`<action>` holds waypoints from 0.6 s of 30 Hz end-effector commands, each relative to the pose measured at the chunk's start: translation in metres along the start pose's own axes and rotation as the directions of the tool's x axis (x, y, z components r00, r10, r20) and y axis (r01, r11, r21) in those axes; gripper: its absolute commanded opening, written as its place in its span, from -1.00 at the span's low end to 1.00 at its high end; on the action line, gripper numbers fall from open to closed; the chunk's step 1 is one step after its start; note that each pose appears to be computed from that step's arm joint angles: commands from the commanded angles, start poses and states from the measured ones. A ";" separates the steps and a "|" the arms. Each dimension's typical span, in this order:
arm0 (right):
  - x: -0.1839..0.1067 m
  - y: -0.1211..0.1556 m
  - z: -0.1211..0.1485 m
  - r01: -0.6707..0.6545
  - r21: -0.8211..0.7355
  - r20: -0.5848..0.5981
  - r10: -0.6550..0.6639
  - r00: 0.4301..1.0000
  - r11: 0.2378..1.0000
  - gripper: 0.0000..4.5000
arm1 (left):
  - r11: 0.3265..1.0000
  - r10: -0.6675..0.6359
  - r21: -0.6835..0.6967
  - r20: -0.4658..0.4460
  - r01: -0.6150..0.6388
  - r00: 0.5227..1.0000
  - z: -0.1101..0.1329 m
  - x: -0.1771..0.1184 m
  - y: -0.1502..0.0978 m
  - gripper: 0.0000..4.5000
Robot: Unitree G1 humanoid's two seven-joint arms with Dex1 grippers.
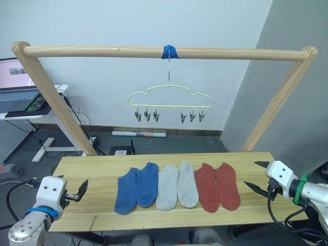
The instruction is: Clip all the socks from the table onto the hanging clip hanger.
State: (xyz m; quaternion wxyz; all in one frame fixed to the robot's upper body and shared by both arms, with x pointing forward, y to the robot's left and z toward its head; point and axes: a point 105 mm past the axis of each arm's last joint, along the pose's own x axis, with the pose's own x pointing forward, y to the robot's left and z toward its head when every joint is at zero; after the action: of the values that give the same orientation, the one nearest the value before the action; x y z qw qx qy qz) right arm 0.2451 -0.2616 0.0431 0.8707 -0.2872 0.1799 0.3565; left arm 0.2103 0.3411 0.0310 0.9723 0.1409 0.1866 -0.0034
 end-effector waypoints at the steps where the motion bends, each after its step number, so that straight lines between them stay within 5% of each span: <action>1: -0.005 -0.009 0.009 0.024 -0.031 0.028 -0.024 0.999 0.999 1.00 | 1.000 0.003 0.029 0.055 -0.005 0.998 0.016 -0.002 0.004 0.99; 18: -0.006 -0.003 0.007 0.030 -0.024 0.039 -0.029 0.999 0.999 1.00 | 1.000 0.007 -0.005 0.187 -0.006 0.982 0.037 -0.003 0.012 0.99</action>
State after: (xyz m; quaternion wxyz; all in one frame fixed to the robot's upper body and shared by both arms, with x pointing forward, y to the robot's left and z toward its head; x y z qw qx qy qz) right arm 0.2397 -0.2620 0.0391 0.8702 -0.2857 0.1826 0.3576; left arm 0.2178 0.3408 0.0532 0.9828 0.1334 0.1266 -0.0168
